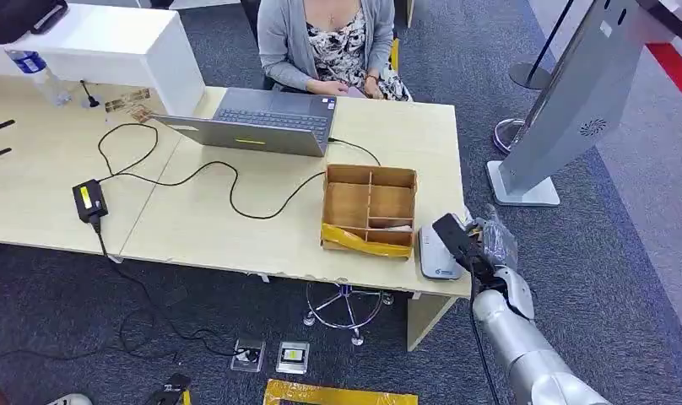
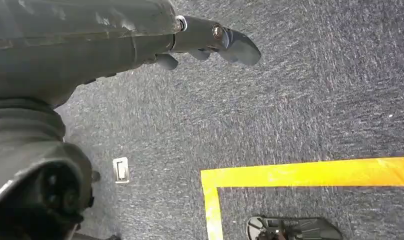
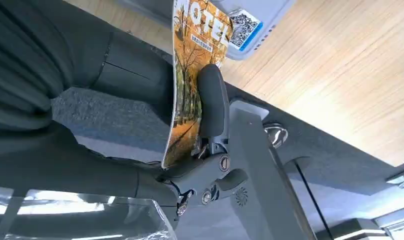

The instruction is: Pass the card to the sensor for recognition and then transmit it.

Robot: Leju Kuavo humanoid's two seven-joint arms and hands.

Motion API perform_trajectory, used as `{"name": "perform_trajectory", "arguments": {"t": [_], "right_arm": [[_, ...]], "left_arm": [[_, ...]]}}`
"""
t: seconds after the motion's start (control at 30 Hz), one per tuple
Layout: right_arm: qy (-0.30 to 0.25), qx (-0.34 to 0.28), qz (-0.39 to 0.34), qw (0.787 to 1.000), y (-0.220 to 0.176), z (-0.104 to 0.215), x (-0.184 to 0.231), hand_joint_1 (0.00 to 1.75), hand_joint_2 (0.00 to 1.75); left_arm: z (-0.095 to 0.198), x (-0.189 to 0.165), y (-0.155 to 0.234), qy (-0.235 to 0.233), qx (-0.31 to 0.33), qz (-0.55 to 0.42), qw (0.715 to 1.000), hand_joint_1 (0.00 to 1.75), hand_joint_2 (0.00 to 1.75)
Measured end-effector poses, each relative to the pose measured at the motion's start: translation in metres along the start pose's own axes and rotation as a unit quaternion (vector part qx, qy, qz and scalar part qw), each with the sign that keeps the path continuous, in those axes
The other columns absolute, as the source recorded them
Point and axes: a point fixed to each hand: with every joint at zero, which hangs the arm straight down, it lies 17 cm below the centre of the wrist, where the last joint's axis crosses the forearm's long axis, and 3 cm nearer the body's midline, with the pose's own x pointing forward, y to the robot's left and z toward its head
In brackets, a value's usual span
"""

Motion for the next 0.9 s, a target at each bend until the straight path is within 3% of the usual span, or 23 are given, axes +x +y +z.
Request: {"name": "perform_trajectory", "arguments": {"t": [0.9], "right_arm": [[0.014,-0.002,-0.004,1.0,0.006,0.01,-0.017,1.75,1.75]], "left_arm": [[-0.001,0.003,0.005,0.0,0.011,-0.005,1.0,0.0,0.0]]}}
